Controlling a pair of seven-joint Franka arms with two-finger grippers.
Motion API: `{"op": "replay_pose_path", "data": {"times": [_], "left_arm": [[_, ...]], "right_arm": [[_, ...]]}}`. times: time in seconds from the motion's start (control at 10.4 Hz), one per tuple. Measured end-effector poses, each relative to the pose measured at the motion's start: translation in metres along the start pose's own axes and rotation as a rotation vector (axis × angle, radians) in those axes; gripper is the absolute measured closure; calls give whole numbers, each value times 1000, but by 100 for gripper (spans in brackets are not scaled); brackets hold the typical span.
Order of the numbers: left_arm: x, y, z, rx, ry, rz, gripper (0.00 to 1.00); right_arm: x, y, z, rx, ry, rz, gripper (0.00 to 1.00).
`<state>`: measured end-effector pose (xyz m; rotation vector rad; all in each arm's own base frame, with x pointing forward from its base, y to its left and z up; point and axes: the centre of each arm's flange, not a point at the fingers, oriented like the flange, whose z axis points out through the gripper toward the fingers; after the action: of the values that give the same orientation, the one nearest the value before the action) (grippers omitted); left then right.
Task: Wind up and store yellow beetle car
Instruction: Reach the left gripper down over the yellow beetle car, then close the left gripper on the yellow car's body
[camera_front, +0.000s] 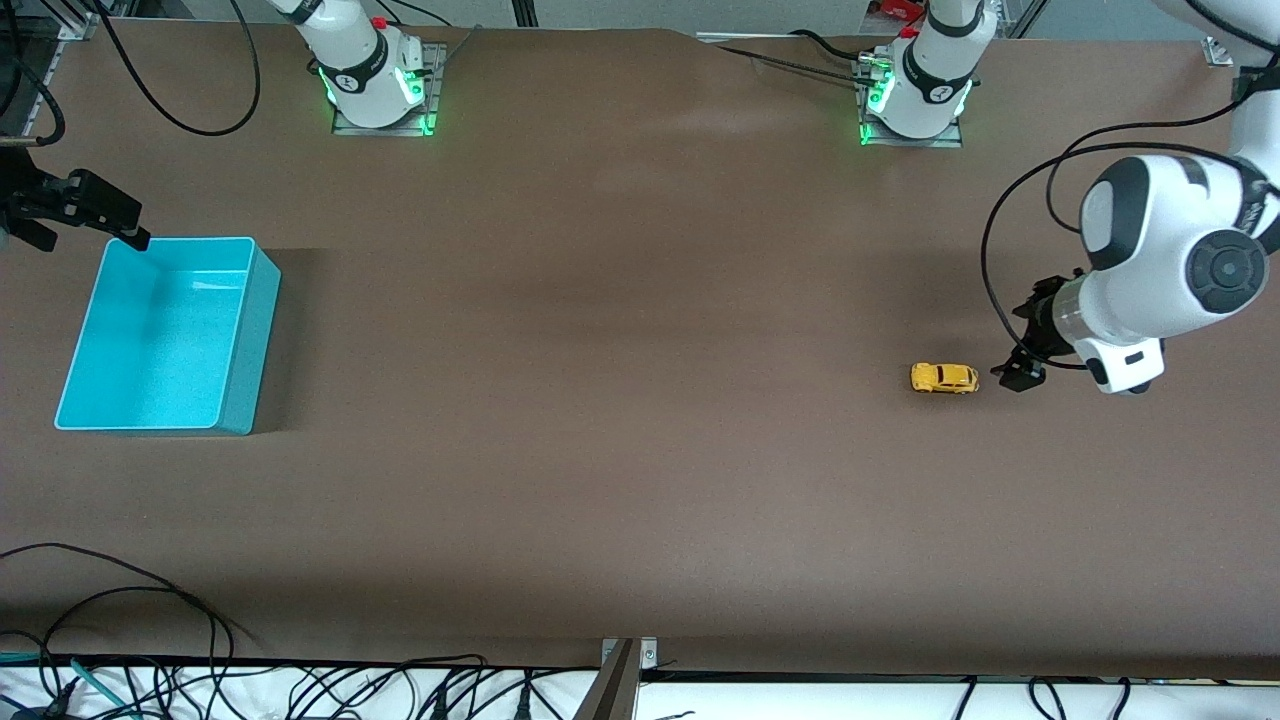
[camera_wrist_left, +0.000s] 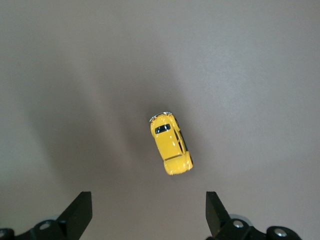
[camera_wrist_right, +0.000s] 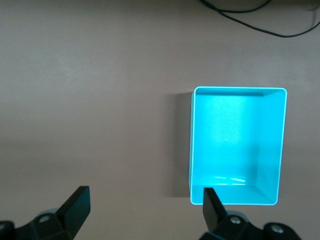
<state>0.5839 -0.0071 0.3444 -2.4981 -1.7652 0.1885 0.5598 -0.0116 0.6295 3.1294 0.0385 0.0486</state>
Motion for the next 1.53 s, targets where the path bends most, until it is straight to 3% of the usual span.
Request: {"op": "replay_pose_path", "data": {"times": [0.29, 0.77, 1.53], "left_arm": [[-2, -7, 35, -53, 16, -78, 0], [-2, 11, 130, -82, 12, -192, 0], [1, 14, 143, -83, 9, -270, 0]], "right_arm": [[0, 0, 0, 0, 0, 0, 0], [0, 0, 0, 0, 1, 0, 0], [0, 0, 0, 0, 1, 0, 0]]}}
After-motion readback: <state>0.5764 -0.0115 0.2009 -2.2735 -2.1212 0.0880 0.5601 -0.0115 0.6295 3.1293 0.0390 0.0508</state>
